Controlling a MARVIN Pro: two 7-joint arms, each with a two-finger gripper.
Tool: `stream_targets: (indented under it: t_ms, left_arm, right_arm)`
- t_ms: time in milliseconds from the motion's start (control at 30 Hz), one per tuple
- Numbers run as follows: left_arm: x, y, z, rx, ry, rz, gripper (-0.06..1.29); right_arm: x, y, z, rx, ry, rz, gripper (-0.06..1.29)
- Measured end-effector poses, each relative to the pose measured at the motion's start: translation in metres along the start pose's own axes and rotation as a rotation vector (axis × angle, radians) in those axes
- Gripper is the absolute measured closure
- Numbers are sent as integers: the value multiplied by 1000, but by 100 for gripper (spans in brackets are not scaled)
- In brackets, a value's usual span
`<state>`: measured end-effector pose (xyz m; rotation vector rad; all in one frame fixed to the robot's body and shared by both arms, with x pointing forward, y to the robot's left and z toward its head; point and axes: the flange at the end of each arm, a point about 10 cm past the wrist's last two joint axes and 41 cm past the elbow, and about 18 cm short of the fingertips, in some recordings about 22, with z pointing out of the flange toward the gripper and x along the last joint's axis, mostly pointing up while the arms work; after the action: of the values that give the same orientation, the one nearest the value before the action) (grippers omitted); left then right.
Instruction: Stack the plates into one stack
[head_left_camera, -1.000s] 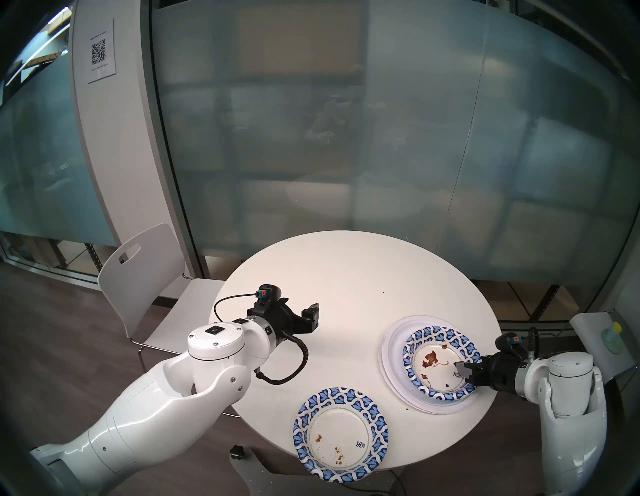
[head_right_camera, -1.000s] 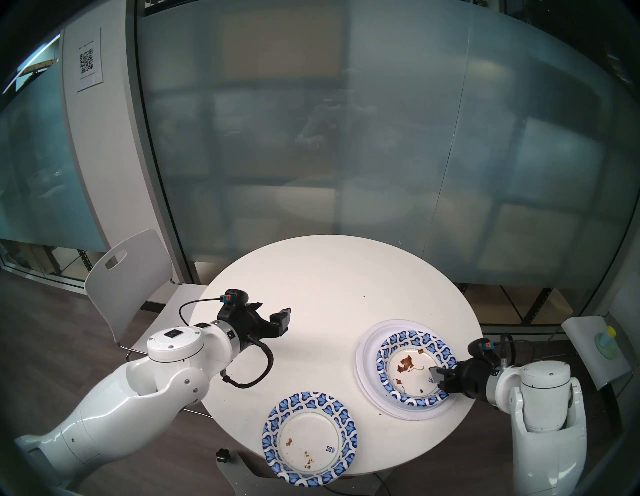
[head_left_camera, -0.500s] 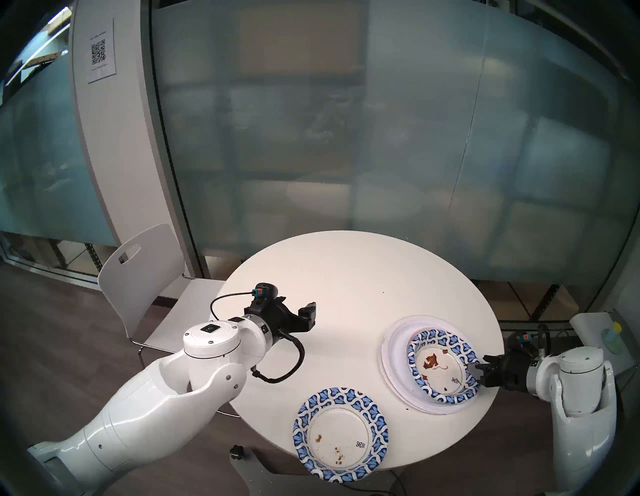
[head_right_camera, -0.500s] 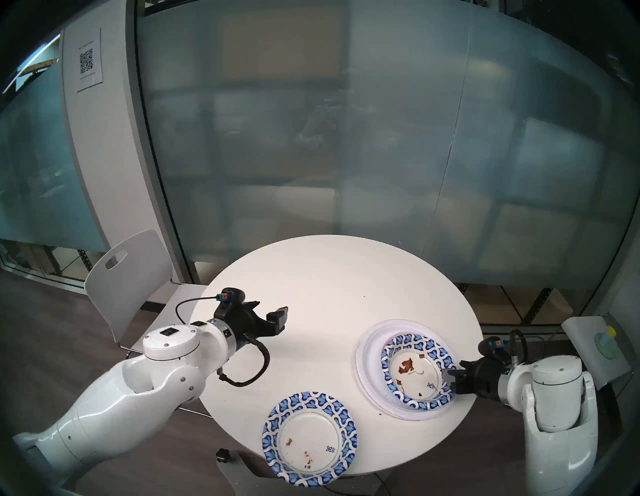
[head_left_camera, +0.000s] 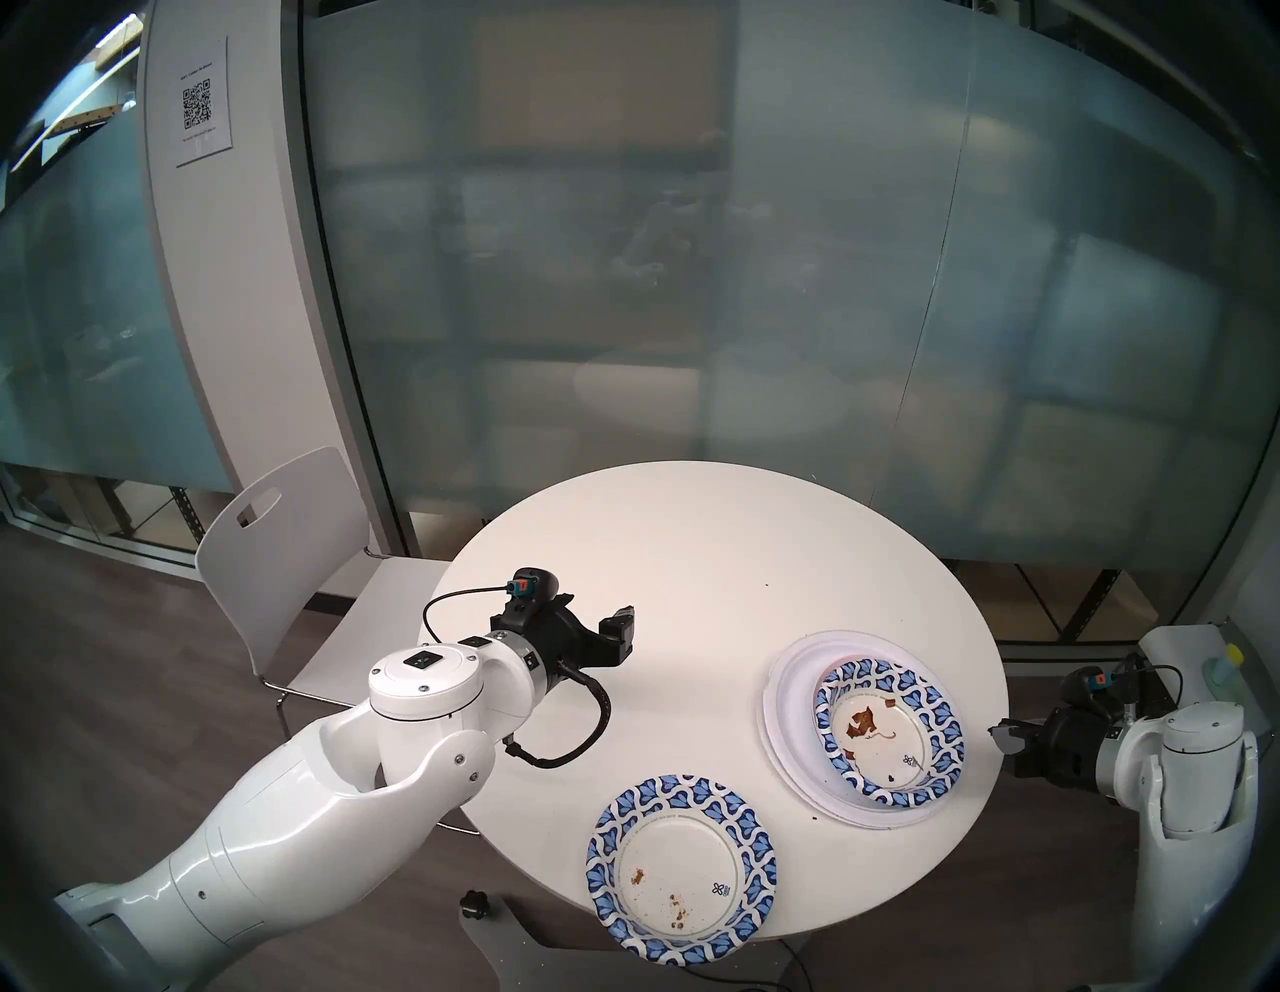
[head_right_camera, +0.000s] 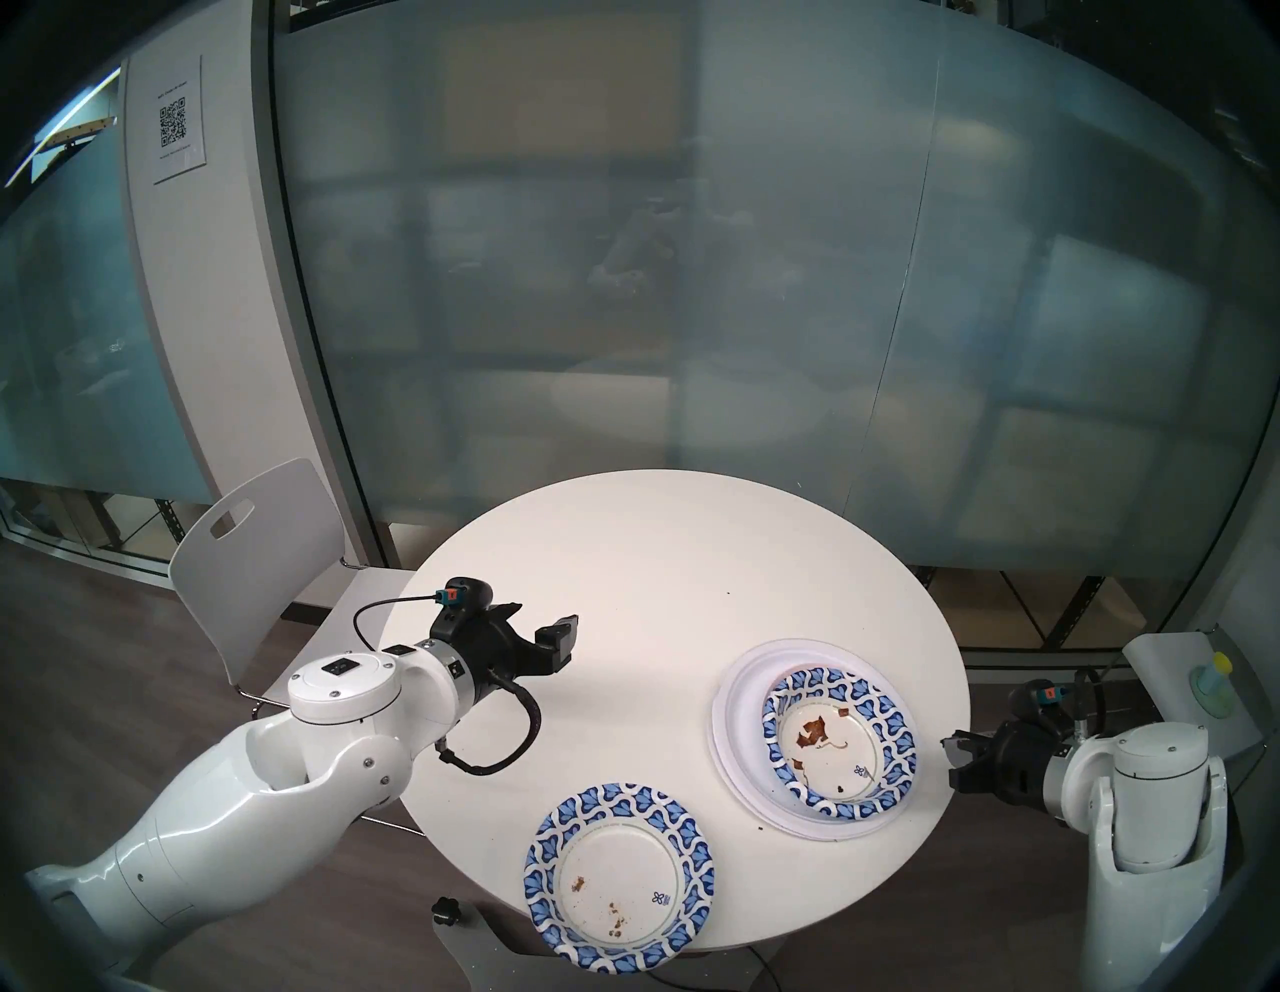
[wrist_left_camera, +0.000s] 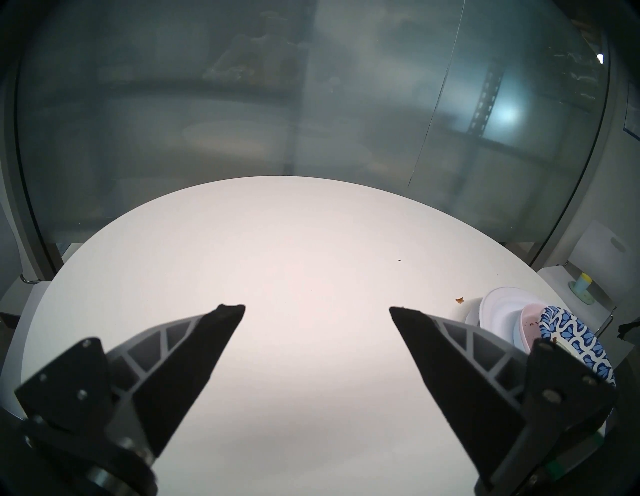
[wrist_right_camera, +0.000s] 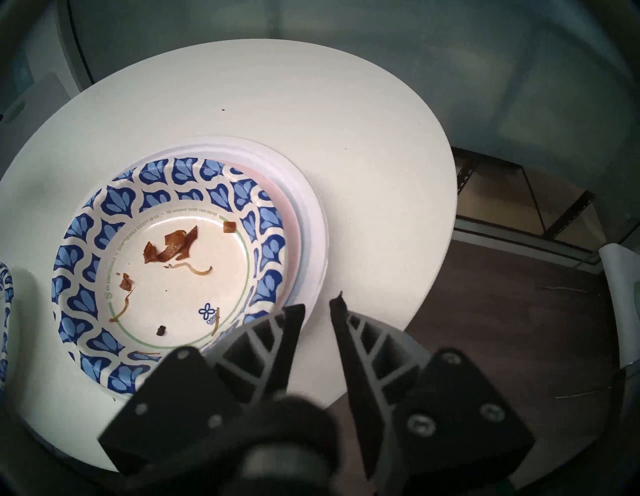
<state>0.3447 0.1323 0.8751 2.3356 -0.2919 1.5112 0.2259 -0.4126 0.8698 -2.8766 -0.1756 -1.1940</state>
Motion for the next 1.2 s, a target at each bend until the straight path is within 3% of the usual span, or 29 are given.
stream_targets:
  t_ms: [133,367,467,500,600,667,1200]
  left_arm:
    - [-1,2,0,-4,-1,1,3]
    - [-1,2,1,4,2,-1,2]
    - [-1,1,1,11,2,-2,2]
    - [-1,1,1,14,2,-2,2]
    - [0,0,1,18,3,-3,2]
    - [0,-1,2,20,3,-7,2]
    - [4,-15,-1,33,4,-22,2]
  right_arm:
    - [-15,8,6,5,-5,43,82]
    - [-30,12,17,19,-5,86,83]
    - [-33,11,23,32,-2,96,90]
    - [-34,10,27,41,-1,100,104]
    - [-35,8,31,51,1,103,106]
    - [-35,6,37,62,3,105,121]
    - [-38,9,65,51,-6,114,113]
